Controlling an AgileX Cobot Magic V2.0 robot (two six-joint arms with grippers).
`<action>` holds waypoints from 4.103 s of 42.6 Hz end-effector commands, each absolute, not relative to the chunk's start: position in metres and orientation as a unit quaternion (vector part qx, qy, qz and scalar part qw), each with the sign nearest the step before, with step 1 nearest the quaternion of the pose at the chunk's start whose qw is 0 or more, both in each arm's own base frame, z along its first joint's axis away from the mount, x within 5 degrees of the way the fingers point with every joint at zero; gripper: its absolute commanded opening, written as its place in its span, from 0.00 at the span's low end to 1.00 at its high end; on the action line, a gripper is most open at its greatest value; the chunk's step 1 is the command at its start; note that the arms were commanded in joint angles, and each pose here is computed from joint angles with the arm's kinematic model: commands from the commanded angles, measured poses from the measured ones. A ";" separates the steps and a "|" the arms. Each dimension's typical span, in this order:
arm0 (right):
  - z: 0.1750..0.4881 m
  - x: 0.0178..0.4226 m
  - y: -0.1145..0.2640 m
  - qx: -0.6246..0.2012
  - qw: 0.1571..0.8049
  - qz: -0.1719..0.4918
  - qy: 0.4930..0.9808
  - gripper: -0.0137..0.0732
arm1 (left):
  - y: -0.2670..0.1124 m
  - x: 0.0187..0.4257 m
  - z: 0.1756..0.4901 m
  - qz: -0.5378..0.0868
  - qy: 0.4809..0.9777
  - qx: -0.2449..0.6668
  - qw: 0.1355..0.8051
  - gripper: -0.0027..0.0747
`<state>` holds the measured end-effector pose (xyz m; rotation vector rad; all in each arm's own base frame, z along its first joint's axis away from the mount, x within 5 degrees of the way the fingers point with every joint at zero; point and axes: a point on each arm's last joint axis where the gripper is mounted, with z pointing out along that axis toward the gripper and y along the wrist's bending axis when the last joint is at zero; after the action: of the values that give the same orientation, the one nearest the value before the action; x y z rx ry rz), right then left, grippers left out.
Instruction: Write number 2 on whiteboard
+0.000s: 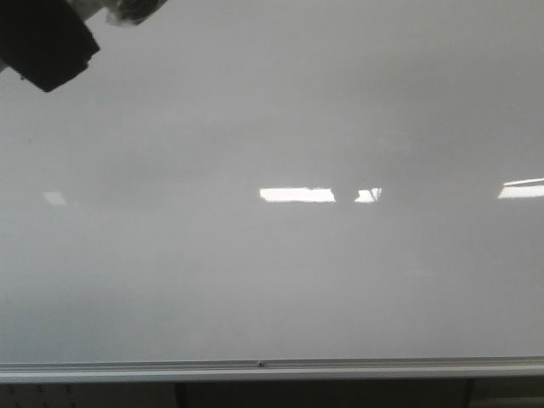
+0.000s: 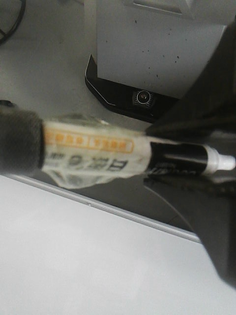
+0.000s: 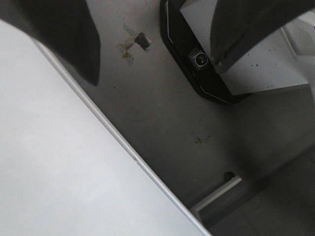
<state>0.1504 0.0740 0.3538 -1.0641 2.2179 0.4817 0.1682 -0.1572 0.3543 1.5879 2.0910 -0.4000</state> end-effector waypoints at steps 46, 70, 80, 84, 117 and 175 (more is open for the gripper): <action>0.420 0.156 0.189 -0.638 0.349 0.269 0.631 0.45 | -0.182 0.143 0.384 -0.174 0.694 0.630 0.302 0.05; 0.415 0.163 0.182 -0.622 0.337 0.218 0.672 0.19 | -0.176 0.147 0.399 -0.159 0.699 0.596 0.361 0.68; 0.404 0.192 0.141 -0.521 0.304 0.098 0.791 0.19 | -0.133 0.143 0.413 -0.140 0.746 0.515 0.399 0.68; 0.404 0.206 0.117 -0.451 0.310 0.087 0.832 0.19 | -0.114 0.139 0.410 -0.136 0.773 0.466 0.408 0.68; 0.315 0.204 0.040 -0.072 0.648 0.036 0.758 0.19 | -0.083 0.138 0.399 -0.115 0.809 0.376 0.437 0.68; 0.265 0.266 0.044 -0.104 0.537 0.006 0.837 0.19 | -0.083 0.141 0.402 -0.113 0.802 0.369 0.456 0.67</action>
<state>0.2618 0.0400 0.2527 -0.2261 2.0452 0.0211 0.1387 -0.0822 0.3888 0.9775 2.0500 -0.2576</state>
